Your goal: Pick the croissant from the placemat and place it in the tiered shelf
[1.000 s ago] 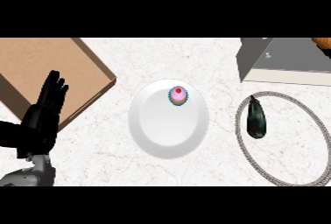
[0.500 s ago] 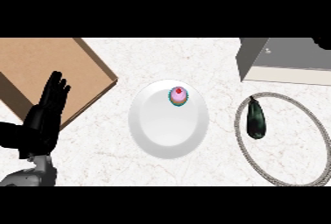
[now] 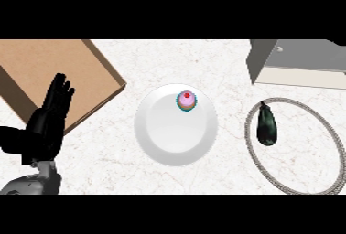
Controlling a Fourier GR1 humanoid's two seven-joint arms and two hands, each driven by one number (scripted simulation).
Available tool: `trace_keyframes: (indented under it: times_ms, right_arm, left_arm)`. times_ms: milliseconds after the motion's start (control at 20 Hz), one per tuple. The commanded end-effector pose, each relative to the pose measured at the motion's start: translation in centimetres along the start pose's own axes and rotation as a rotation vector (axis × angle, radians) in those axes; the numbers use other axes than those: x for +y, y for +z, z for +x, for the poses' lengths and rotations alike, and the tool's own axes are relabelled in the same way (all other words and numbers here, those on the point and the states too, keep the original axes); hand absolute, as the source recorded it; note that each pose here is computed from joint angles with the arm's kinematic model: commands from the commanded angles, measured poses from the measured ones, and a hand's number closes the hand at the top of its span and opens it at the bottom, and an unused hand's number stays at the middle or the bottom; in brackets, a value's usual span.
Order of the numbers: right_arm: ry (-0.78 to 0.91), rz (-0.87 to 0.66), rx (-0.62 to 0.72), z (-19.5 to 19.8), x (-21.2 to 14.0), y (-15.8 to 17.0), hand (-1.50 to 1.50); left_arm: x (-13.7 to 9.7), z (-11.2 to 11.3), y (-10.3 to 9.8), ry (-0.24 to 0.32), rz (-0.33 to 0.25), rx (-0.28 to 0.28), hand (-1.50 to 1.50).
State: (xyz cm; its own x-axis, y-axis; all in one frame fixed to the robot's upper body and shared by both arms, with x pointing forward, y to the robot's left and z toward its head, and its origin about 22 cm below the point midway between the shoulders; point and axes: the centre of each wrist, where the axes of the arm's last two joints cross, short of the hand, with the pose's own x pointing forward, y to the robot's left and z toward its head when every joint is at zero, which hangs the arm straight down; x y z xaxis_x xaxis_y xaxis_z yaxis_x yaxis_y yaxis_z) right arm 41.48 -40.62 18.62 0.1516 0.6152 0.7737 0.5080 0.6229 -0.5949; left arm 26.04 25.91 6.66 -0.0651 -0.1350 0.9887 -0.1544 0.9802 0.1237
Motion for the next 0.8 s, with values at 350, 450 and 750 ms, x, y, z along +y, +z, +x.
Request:
trace_keyframes:
  times_ms: [350,450,750]
  right_arm:
    - [-0.255,-0.014,-0.046,1.2,-1.2,-1.3,-1.5]
    - [-0.242,-0.057,-0.023,1.2,-2.9,-1.8,-1.5]
    - [-0.267,-0.183,0.097,-0.6,-9.7,-1.9,-1.5]
  left_arm:
    - [0.2,-0.9,0.4,0.002,-0.002,0.03,0.0]
    - [0.2,-1.6,-0.3,0.003,0.026,0.02,0.0]
    - [0.9,-2.4,1.2,-0.007,0.023,0.046,0.0]
